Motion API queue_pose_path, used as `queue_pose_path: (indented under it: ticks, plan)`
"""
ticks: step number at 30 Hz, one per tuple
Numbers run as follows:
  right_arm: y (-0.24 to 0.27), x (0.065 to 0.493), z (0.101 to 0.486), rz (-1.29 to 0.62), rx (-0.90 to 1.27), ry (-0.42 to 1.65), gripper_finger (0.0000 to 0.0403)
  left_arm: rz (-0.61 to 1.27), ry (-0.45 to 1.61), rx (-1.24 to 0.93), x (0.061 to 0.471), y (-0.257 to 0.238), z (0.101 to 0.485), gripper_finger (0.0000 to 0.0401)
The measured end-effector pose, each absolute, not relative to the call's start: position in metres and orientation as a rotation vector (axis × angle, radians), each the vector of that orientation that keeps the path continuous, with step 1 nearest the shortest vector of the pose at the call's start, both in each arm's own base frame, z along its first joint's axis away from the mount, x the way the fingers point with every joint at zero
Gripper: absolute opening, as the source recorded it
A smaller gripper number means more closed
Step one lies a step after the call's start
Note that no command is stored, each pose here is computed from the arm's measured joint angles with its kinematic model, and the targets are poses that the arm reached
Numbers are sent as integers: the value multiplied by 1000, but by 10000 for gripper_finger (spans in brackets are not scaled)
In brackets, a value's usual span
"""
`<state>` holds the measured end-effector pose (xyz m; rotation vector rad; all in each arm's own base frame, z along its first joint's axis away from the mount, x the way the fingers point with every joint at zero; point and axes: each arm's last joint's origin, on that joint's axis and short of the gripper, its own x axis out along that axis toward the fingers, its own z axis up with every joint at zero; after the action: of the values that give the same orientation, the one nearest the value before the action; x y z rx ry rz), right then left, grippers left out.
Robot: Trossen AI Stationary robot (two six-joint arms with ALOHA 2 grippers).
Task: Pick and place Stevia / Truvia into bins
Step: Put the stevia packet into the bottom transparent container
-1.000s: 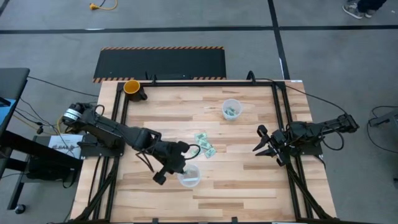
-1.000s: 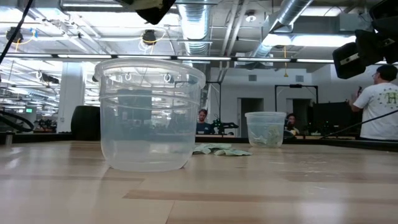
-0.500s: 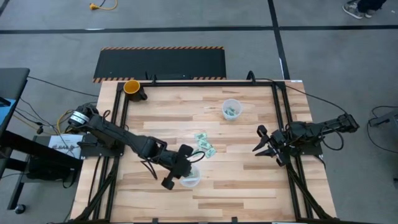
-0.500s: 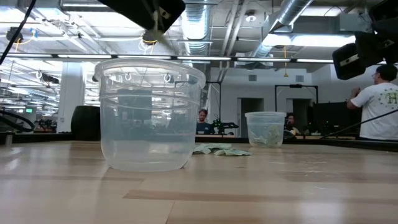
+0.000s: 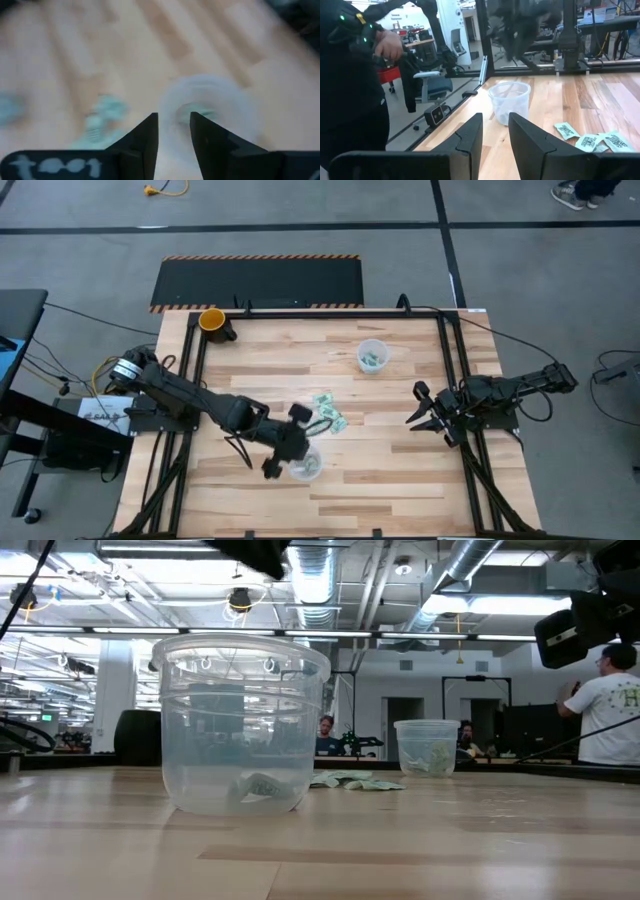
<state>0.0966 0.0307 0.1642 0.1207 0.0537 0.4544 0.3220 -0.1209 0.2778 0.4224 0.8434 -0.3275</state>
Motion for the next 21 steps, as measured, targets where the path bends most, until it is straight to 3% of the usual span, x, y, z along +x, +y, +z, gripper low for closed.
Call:
queue_pose_path:
  ticks: [5,9,16,21]
  plan:
    - [31,97,164,454,121,54,87,-74,759,567,337,-95,314,103]
    - [31,97,164,454,120,54,87,57,756,558,348,-53,325,103]
    - [31,97,164,454,121,54,87,68,798,281,358,28,313,103]
    - [31,96,164,454,120,52,87,74,831,215,373,49,288,103]
